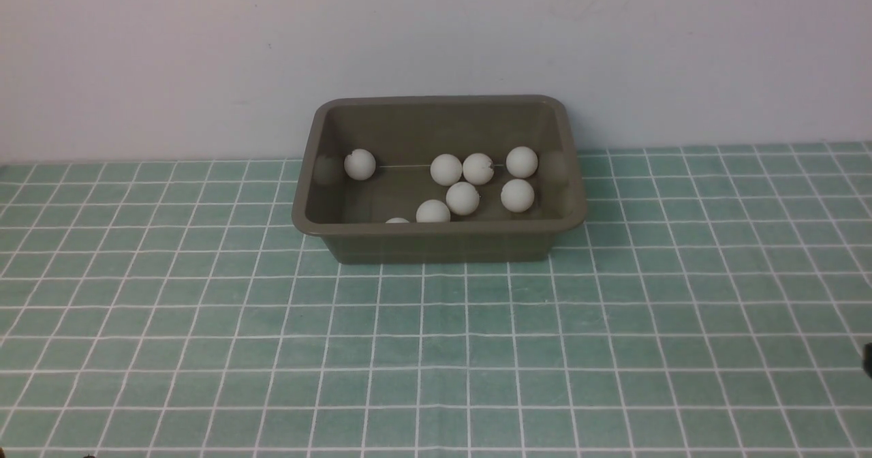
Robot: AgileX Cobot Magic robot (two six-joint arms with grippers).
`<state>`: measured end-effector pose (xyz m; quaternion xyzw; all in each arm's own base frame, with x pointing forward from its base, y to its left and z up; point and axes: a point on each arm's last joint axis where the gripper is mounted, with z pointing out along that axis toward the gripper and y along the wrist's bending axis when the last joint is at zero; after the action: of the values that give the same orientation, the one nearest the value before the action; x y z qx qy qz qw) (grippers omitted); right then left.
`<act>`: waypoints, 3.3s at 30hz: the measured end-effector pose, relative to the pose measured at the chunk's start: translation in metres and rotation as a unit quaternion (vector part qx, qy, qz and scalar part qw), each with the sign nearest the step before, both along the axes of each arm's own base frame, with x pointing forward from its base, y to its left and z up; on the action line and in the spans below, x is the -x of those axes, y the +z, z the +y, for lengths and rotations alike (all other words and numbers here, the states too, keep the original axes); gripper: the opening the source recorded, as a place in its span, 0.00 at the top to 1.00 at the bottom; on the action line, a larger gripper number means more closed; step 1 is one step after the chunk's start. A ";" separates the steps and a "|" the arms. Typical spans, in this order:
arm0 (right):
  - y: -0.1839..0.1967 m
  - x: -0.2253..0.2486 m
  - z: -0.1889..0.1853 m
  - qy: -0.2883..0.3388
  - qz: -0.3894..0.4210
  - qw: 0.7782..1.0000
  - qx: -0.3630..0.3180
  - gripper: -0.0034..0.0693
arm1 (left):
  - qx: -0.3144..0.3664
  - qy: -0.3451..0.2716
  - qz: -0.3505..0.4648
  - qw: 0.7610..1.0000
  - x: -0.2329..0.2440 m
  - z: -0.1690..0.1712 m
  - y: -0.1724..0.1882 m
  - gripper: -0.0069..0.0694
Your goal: Put the table tennis balls in the box on the green coffee tablecloth.
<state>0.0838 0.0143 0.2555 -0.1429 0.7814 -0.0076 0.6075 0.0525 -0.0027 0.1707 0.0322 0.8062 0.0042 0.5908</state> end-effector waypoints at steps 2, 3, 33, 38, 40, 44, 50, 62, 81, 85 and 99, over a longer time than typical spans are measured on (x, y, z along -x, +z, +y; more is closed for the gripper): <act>-0.001 0.007 -0.003 -0.013 -0.011 1.000 -0.001 0.34 | 0.000 0.000 0.000 1.000 0.000 0.000 0.000 0.26; -0.002 0.010 -0.004 -0.017 -0.016 1.000 -0.002 0.34 | 0.000 0.000 0.000 1.000 0.000 0.000 0.000 0.26; -0.069 0.033 -0.011 -0.078 0.005 0.996 -0.040 0.34 | 0.000 0.000 0.000 1.000 0.000 0.000 0.000 0.26; -0.076 0.032 -0.012 -0.079 0.012 0.996 -0.034 0.34 | 0.000 0.000 0.000 1.000 0.000 0.000 0.000 0.26; -0.077 0.031 -0.012 -0.080 0.005 0.996 -0.032 0.34 | 0.000 0.000 0.000 1.000 0.000 0.000 0.000 0.26; -0.077 0.031 -0.012 -0.080 0.000 0.996 -0.032 0.34 | 0.000 0.000 0.000 1.000 0.000 0.000 0.000 0.26; -0.076 0.030 -0.012 -0.080 -0.006 0.996 -0.032 0.34 | 0.000 0.000 0.000 1.000 0.000 0.000 0.000 0.26; -0.076 0.030 -0.012 -0.085 -0.009 0.995 -0.049 0.34 | 0.000 0.000 0.000 1.000 0.000 0.000 0.000 0.26; -0.076 0.030 -0.012 -0.086 -0.009 0.995 -0.054 0.34 | 0.000 0.000 0.000 1.000 0.000 0.000 0.000 0.26; -0.076 0.030 -0.012 -0.086 -0.009 0.995 -0.054 0.34 | 0.000 0.000 0.000 1.000 0.000 0.000 0.000 0.26; -0.076 0.030 -0.012 -0.086 -0.009 0.995 -0.053 0.34 | 0.000 0.000 0.000 1.000 0.000 0.000 0.000 0.26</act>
<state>0.0537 0.0019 0.1792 -0.0423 0.7845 -0.0197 0.6184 0.0524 -0.0027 0.1706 0.0321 0.8065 0.0041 0.5904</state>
